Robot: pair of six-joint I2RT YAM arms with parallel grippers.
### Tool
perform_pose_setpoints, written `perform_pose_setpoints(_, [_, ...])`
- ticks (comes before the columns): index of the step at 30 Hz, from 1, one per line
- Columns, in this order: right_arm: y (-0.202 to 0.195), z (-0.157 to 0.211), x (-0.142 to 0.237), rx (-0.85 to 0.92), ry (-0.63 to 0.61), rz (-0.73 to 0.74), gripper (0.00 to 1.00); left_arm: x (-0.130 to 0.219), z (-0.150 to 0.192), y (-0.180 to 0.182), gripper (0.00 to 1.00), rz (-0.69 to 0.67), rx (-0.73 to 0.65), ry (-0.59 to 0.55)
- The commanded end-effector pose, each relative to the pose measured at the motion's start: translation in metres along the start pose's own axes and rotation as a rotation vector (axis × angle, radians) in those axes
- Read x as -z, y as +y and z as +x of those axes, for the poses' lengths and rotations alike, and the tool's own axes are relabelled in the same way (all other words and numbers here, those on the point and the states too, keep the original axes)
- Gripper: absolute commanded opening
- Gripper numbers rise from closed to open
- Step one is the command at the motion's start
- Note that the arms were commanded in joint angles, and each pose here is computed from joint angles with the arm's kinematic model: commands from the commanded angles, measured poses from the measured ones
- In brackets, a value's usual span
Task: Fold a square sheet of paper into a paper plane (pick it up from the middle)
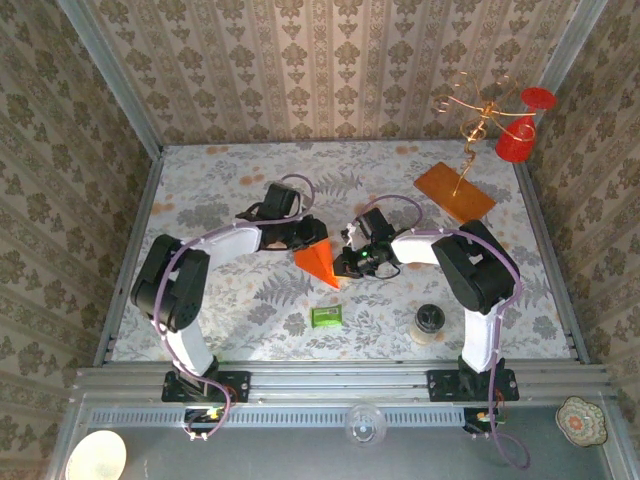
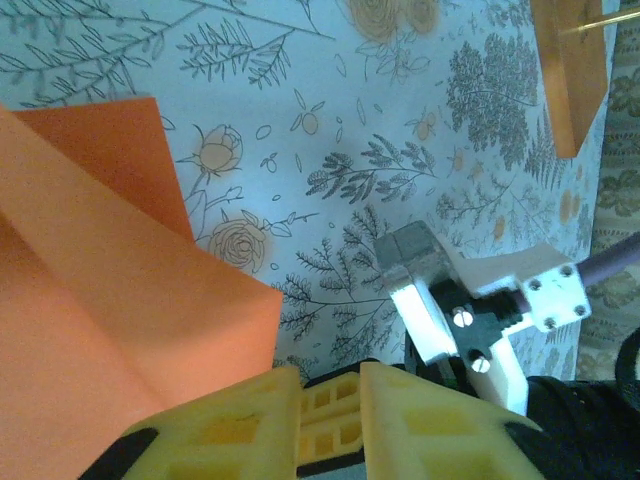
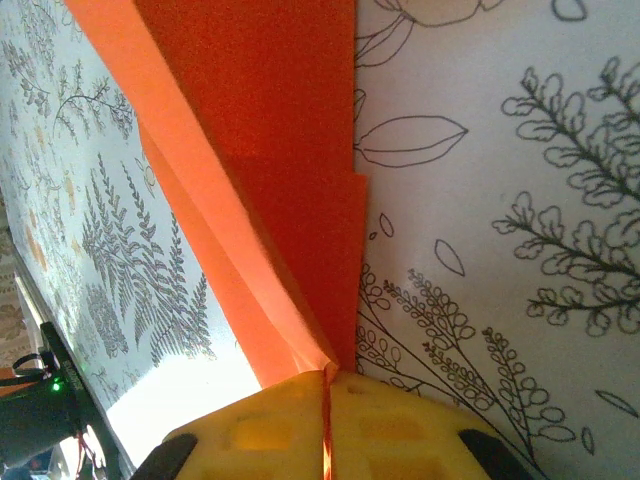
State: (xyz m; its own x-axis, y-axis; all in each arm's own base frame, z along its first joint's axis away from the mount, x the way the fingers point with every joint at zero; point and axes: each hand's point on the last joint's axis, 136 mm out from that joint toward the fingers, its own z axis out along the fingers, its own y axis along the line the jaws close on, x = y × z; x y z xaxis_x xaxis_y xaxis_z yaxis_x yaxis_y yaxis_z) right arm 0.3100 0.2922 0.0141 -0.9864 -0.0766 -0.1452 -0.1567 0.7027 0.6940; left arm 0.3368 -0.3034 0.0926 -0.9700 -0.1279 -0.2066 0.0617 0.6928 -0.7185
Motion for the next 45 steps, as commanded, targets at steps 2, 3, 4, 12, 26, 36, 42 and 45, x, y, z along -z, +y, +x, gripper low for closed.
perform_pose_setpoints(2, [-0.025,0.016,-0.011,-0.039,0.058,0.077,0.12,-0.012,0.006,0.009,0.17,0.013,0.026,0.036])
perform_pose_setpoints(3, [-0.025,0.016,-0.011,-0.040,0.060,0.078,0.12,-0.013,0.006,0.013,0.17,0.002,0.034,0.039])
perform_pose_setpoints(4, [-0.024,0.016,-0.011,-0.040,0.059,0.077,0.12,-0.014,0.006,0.017,0.16,-0.007,0.044,0.040])
perform_pose_setpoints(12, [-0.026,0.015,-0.010,-0.041,0.062,0.088,0.12,-0.021,0.011,0.045,0.12,-0.084,0.117,0.058])
perform_pose_setpoints(26, [-0.029,0.016,-0.011,-0.046,0.068,0.101,0.13,-0.026,0.014,0.062,0.10,-0.124,0.147,0.078])
perform_pose_setpoints(36, [-0.029,0.017,-0.011,-0.045,0.070,0.102,0.14,-0.028,0.015,0.069,0.08,-0.147,0.158,0.080])
perform_pose_setpoints(42, [-0.031,0.018,-0.011,-0.048,0.072,0.106,0.15,-0.027,0.016,0.073,0.08,-0.158,0.164,0.075])
perform_pose_setpoints(45, [-0.030,0.017,-0.011,-0.046,0.070,0.104,0.15,-0.028,0.016,0.072,0.08,-0.151,0.160,0.078])
